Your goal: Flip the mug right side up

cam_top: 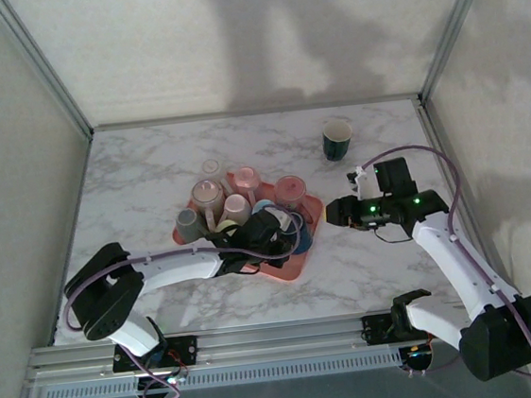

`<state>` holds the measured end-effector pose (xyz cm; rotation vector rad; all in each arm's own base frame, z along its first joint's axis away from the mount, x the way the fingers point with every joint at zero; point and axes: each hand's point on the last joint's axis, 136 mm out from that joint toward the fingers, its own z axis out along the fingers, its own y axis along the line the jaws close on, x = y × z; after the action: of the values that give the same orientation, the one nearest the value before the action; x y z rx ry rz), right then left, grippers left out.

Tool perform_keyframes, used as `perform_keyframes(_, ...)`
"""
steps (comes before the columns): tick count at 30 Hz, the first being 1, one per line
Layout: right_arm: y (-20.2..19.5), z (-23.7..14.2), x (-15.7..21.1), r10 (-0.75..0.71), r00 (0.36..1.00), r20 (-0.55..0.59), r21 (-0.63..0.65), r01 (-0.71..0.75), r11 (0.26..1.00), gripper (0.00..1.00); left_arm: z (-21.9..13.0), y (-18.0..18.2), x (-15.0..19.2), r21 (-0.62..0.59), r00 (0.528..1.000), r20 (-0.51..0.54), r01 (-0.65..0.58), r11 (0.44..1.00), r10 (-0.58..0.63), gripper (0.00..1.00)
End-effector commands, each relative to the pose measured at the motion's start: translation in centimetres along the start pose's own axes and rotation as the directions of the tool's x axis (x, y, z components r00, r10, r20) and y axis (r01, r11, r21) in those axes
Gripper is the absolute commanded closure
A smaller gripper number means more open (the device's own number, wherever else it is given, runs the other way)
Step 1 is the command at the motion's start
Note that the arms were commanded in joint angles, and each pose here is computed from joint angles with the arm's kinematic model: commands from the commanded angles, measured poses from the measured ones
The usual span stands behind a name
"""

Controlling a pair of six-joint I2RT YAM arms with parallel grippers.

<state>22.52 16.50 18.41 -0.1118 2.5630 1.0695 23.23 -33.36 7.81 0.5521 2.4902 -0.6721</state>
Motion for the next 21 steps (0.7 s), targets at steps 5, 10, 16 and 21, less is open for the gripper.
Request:
perform_keyframes(5,-0.5,-1.0,0.8,0.016,1.000,0.007,0.022,-0.016,1.000,0.53,-5.9,-4.6,-5.4,0.160,0.985,0.169,-0.056,0.985,0.028,1.00)
perform_keyframes(10,0.2,-2.0,0.0,0.009,0.999,0.047,0.003,-0.009,1.000,0.53,-9.6,-6.5,-7.3,0.266,0.971,0.236,-0.090,0.960,0.025,1.00)
perform_keyframes(16,2.2,-3.4,-1.0,-0.020,0.997,0.081,-0.074,0.026,0.997,0.52,-14.9,-6.6,-11.1,0.390,0.930,0.360,-0.082,0.917,-0.070,1.00)
perform_keyframes(21,4.5,-4.2,-2.1,-0.028,0.992,0.120,-0.201,0.052,0.978,0.52,-18.8,-6.3,-14.3,0.498,0.879,0.447,-0.092,0.862,-0.165,1.00)
